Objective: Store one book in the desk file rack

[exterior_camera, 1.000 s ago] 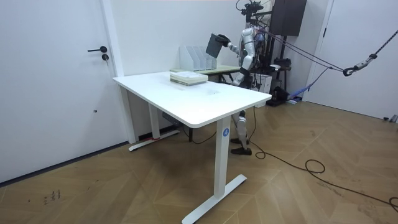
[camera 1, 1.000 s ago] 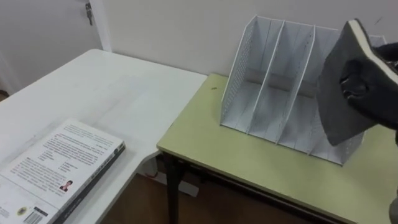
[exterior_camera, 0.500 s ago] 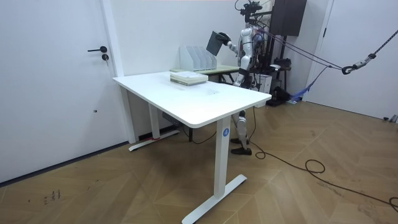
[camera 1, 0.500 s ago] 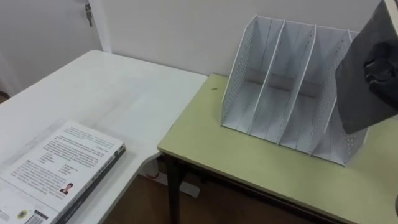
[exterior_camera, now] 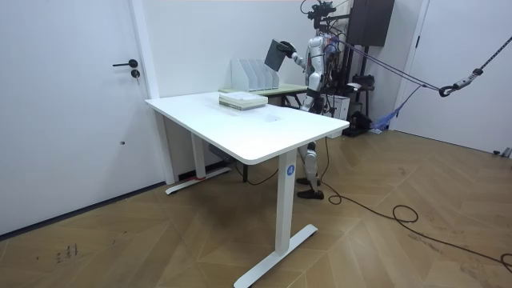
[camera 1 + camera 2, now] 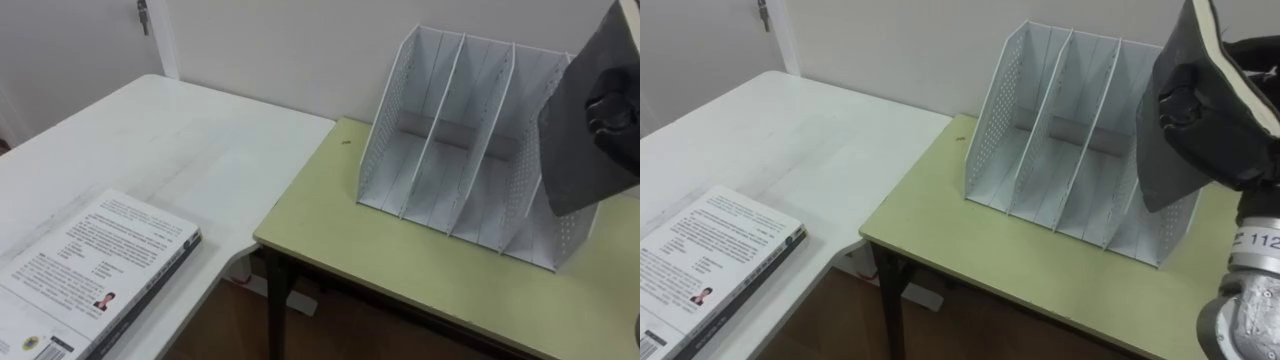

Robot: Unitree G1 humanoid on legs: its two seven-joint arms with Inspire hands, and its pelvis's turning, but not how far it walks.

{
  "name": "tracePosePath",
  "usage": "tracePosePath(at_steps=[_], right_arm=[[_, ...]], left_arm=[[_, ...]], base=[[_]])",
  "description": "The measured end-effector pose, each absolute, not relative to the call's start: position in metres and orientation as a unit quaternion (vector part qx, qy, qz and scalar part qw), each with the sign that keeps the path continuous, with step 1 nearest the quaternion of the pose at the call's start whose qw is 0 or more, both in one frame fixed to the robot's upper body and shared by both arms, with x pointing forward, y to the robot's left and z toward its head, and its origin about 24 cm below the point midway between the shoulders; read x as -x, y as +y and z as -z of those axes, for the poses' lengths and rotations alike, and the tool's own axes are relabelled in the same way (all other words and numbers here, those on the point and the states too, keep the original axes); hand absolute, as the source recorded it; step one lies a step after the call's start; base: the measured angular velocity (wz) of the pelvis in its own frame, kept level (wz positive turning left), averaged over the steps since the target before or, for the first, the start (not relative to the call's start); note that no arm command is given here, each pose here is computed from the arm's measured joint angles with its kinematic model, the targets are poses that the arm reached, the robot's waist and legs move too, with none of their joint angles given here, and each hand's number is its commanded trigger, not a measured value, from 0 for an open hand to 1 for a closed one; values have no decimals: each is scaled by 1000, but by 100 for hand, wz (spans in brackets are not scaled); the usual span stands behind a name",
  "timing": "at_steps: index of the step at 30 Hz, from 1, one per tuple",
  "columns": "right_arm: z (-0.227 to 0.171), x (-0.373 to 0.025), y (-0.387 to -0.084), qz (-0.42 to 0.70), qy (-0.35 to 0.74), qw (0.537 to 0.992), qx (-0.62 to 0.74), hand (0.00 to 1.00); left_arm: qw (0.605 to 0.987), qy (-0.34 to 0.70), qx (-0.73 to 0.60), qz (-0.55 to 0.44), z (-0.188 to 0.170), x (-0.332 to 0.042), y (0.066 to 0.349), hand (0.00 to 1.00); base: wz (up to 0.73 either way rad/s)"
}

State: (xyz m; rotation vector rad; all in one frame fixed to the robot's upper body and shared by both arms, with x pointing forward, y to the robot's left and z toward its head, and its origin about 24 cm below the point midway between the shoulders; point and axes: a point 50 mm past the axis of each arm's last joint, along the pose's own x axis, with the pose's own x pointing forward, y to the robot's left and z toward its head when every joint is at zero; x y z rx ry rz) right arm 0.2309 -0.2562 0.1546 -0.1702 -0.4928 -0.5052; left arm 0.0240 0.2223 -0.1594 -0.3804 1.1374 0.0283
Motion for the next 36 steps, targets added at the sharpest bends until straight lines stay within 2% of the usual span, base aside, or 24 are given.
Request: tracePosePath(at_steps=[18,27,36], right_arm=[[-155,-243,-260,252,-232,938,54,100],[-176,-264,-267,275,-257,926,38,100],[-164,-271,-273,296,-215,930,37,100]], left_arm=[[827,532,177,-23,159,-26,225,0],[823,542,167,-18,160,-29,225,0],[819,547,169,-24,161,-30,221,0]], base=[[1],[7],[4]])
